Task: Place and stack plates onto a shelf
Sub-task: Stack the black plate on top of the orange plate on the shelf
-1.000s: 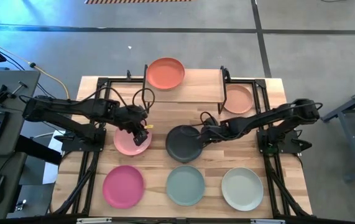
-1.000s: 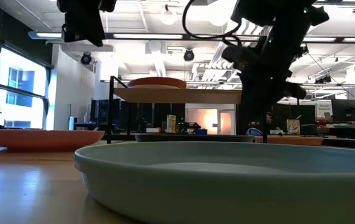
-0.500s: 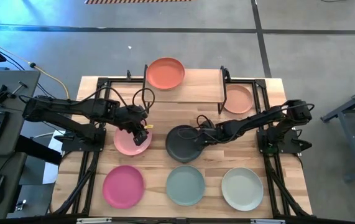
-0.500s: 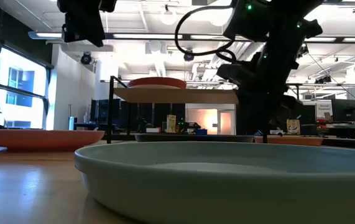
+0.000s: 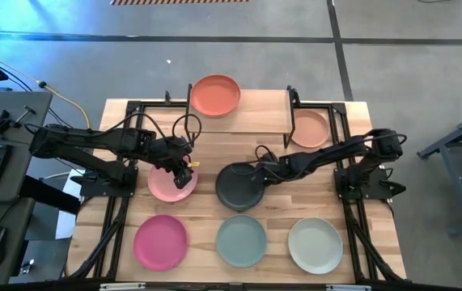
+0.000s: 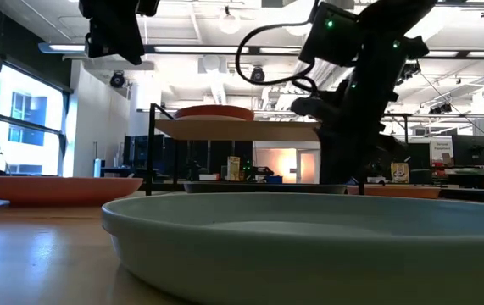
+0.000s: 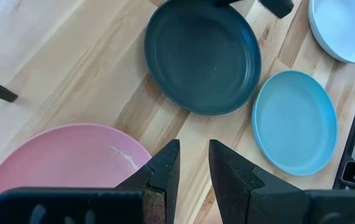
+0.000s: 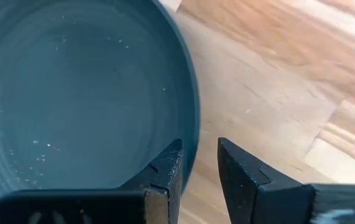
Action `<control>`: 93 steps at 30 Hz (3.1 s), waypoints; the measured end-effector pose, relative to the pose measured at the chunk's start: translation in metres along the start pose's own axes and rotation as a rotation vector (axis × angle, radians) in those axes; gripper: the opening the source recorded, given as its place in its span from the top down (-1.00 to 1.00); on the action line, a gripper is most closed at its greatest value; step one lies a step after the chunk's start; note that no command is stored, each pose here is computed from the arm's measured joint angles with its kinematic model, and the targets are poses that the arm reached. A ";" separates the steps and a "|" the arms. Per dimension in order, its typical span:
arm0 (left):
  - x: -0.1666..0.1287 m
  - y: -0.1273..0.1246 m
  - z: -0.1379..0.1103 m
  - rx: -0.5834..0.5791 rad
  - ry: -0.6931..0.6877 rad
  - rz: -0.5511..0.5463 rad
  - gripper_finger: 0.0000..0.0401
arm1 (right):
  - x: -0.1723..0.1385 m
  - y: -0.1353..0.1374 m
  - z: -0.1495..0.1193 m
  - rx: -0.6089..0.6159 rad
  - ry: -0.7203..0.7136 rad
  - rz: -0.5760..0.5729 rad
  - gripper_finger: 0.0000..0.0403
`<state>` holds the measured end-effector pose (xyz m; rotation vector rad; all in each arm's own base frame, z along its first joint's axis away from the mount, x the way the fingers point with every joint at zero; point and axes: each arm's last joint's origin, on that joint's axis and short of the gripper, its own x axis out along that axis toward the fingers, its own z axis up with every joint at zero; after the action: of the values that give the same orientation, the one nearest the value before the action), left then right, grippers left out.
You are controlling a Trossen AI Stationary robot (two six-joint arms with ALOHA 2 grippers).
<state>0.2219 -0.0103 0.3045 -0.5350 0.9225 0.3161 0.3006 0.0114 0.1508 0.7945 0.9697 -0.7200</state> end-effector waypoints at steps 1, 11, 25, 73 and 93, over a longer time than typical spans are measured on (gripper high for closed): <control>0.000 0.000 0.000 0.000 -0.001 0.002 0.63 | 0.002 0.000 0.000 -0.002 0.005 0.001 0.60; 0.000 0.001 0.000 0.009 -0.018 0.025 0.63 | 0.005 -0.002 0.001 -0.001 0.009 -0.015 0.76; 0.000 0.001 0.001 0.008 -0.030 0.041 0.63 | 0.004 -0.005 0.008 -0.021 0.086 0.035 1.00; -0.002 0.020 0.040 -0.288 -0.236 -0.092 0.63 | -0.110 -0.025 0.069 0.047 -0.339 0.390 1.00; 0.041 0.029 0.059 -0.289 -0.184 -0.050 0.63 | -0.110 -0.032 0.082 0.049 -0.389 0.388 1.00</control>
<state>0.2701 0.0483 0.2910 -0.7796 0.6874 0.4493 0.2665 -0.0552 0.2699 0.8177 0.4311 -0.5328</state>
